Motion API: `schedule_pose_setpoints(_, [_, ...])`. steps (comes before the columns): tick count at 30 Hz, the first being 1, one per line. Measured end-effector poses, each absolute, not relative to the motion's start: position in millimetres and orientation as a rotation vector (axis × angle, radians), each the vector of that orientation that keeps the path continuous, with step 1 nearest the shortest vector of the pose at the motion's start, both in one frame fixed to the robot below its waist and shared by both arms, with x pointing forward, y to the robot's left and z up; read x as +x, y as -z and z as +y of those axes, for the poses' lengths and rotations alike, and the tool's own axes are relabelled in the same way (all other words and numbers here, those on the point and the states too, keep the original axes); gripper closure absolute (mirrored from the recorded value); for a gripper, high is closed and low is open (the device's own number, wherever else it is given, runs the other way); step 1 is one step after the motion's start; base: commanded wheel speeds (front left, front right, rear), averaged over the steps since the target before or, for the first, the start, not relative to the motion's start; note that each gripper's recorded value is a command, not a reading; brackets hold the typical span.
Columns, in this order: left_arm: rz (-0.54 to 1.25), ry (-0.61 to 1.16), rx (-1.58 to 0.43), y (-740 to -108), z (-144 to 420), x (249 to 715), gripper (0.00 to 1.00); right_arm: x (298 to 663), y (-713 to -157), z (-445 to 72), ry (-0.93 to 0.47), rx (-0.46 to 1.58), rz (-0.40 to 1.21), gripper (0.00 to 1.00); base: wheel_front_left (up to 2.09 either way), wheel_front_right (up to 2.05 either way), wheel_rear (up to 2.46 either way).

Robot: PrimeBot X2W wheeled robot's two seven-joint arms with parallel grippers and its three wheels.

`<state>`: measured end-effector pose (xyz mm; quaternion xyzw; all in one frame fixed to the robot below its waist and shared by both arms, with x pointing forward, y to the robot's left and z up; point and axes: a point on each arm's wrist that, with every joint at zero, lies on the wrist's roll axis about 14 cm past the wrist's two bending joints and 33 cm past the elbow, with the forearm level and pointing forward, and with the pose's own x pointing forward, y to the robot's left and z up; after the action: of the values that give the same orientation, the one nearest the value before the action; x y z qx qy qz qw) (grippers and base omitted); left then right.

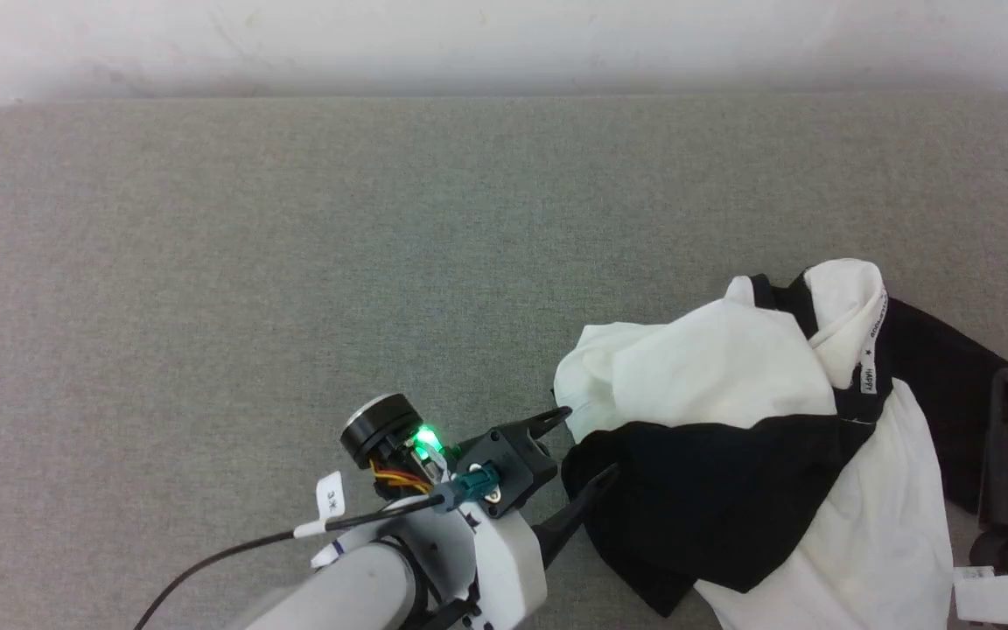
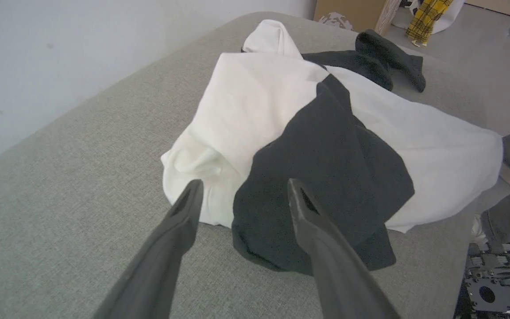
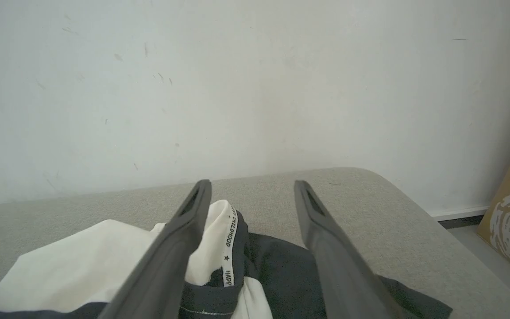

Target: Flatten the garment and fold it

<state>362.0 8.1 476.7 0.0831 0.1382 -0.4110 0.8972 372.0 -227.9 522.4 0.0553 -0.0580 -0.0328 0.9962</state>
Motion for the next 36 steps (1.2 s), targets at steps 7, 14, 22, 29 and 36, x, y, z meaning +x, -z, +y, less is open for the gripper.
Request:
schedule_pose_setpoints(7, [0.354, 0.884, 0.176, -456.3, 5.1, 368.2, 0.0, 372.6, -515.8, -230.9, 0.077, 0.107, -0.091, 0.0, 0.0, 0.0, 0.0])
schedule_pose_setpoints(14, [0.44, 0.908, 0.155, -432.7, 2.3, 365.8, 0.0, 373.3, -514.6, -235.4, 0.092, 0.102, -0.088, 0.0, 0.0, 0.0, 0.0])
schedule_pose_setpoints(22, [0.455, 0.923, 0.124, -423.9, -1.0, 366.0, 1.0, 375.6, -511.3, -237.3, 0.098, 0.098, -0.076, 0.0, 0.0, 0.0, 0.0])
schedule_pose_setpoints(29, [0.385, 0.904, 0.071, -444.5, 0.5, 372.3, 1.0, 376.1, -514.3, -236.8, 0.095, 0.099, -0.086, 0.0, 0.0, 0.0, 0.0])
schedule_pose_setpoints(36, [0.143, 0.769, -0.039, -521.6, 24.1, 398.8, 1.0, 372.7, -522.1, -234.9, 0.087, 0.107, -0.109, 0.0, 0.0, 0.0, 0.0])
